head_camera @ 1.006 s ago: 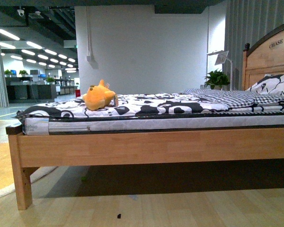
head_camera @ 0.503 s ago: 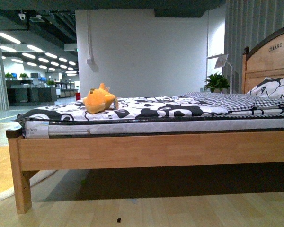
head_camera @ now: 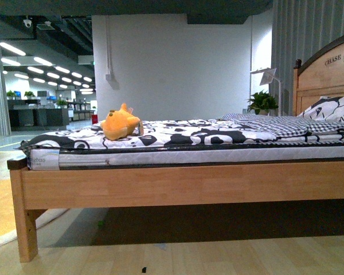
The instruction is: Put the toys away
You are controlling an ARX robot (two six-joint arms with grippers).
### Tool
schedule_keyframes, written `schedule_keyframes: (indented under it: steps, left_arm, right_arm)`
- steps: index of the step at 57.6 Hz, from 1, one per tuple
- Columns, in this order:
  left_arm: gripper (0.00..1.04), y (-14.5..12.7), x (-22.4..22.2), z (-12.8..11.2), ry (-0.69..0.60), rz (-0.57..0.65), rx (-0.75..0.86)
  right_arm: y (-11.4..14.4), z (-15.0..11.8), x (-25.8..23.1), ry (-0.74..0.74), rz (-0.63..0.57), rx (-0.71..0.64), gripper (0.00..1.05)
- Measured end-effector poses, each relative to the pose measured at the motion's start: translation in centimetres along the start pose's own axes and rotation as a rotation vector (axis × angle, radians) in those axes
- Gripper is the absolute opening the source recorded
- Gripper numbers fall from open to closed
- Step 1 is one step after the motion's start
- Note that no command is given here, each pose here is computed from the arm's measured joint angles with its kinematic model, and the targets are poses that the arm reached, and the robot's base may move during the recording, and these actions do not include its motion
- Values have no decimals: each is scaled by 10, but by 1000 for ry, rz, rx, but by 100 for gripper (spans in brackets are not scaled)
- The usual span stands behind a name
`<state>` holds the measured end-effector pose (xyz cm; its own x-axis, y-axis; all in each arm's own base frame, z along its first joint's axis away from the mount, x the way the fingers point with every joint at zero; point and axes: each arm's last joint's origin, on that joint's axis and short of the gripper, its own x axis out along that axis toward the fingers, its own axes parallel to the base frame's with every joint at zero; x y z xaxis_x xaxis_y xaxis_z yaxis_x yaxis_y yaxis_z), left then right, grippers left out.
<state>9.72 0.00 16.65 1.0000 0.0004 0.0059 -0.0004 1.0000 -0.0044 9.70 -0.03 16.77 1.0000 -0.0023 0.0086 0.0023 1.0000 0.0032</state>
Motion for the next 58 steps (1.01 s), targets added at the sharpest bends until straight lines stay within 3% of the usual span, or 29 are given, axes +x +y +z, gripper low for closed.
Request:
schedule_keyframes:
  steps: [58]
  left_arm:
    - [98, 0, 0, 0, 0, 0, 0]
  right_arm:
    - [0, 0, 0, 0, 0, 0, 98]
